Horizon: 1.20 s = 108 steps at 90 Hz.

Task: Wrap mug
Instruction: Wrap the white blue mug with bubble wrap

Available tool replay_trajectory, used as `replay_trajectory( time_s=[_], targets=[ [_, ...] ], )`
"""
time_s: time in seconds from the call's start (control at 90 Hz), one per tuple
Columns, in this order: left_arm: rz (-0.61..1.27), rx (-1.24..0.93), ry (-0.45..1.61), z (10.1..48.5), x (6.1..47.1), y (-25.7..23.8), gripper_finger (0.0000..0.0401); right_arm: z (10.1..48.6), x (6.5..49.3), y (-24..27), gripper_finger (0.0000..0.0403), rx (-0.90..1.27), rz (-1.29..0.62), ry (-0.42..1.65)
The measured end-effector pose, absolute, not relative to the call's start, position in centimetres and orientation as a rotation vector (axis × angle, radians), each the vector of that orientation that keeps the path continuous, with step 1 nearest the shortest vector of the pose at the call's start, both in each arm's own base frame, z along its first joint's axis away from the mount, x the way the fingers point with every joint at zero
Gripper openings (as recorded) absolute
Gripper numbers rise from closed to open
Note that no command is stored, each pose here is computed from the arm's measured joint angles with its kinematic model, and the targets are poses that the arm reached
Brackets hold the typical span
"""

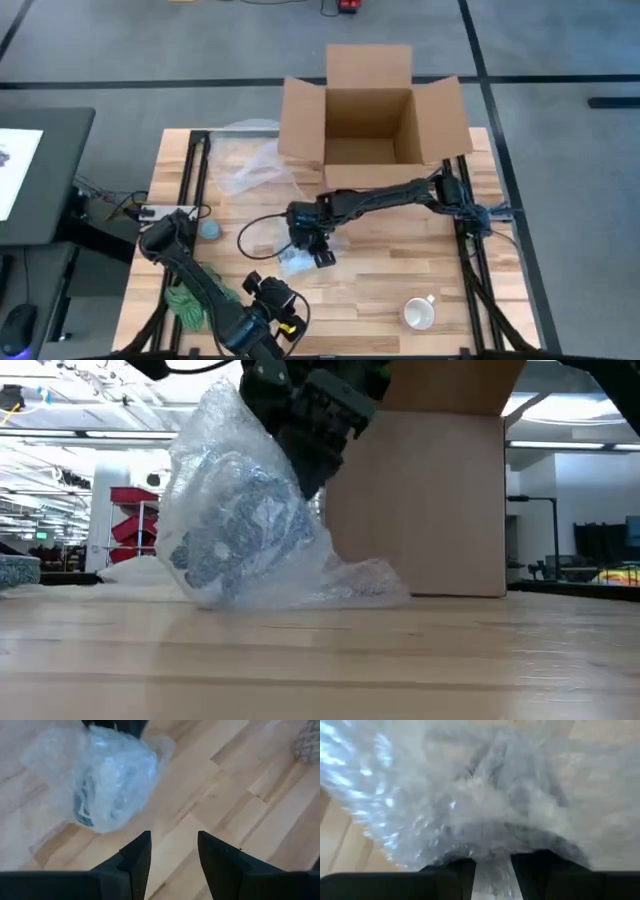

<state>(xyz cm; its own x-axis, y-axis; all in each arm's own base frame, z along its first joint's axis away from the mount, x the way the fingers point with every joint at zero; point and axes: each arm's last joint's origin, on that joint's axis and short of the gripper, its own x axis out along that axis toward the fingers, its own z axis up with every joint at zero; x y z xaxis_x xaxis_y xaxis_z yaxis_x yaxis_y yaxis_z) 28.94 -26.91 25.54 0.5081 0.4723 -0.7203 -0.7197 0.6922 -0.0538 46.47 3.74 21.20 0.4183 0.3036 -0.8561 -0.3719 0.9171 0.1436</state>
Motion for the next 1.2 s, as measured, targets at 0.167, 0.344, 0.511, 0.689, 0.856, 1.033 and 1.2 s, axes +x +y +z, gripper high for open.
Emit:
replay_trajectory(
  time_s=[0.167, 0.344, 0.511, 0.689, 0.856, 1.033, 1.2],
  targets=[
    [0.732, -0.386, 0.735, 25.5, 28.6, -27.3, 0.0141, 23.2, 46.7, 3.9, 0.0107, -0.096, 0.438, 1.031],
    [0.720, -0.388, 0.734, 25.5, 28.3, -27.7, 0.0141, 25.4, 46.9, 3.8, 0.0107, -0.135, 0.454, 0.993],
    [0.715, -0.386, 0.735, 25.5, 28.1, -27.8, 0.0141, 26.9, 46.9, 3.7, 0.0107, -0.156, 0.464, 0.975],
    [0.714, -0.395, 0.731, 25.5, 28.0, -28.0, 0.0141, 27.3, 46.8, 4.1, 0.0107, -0.173, 0.482, 0.968],
    [0.712, -0.406, 0.727, 25.5, 27.7, -28.2, 0.0141, 27.3, 46.7, 5.1, 0.0107, -0.199, 0.511, 0.965],
    [0.714, -0.412, 0.725, 25.5, 27.7, -28.3, 0.0141, 27.2, 46.6, 5.8, 0.0107, -0.222, 0.537, 0.959],
    [0.713, -0.410, 0.725, 25.5, 27.7, -28.3, 0.0141, 27.2, 46.6, 5.6, 0.0107, -0.219, 0.532, 0.960]
  ],
)
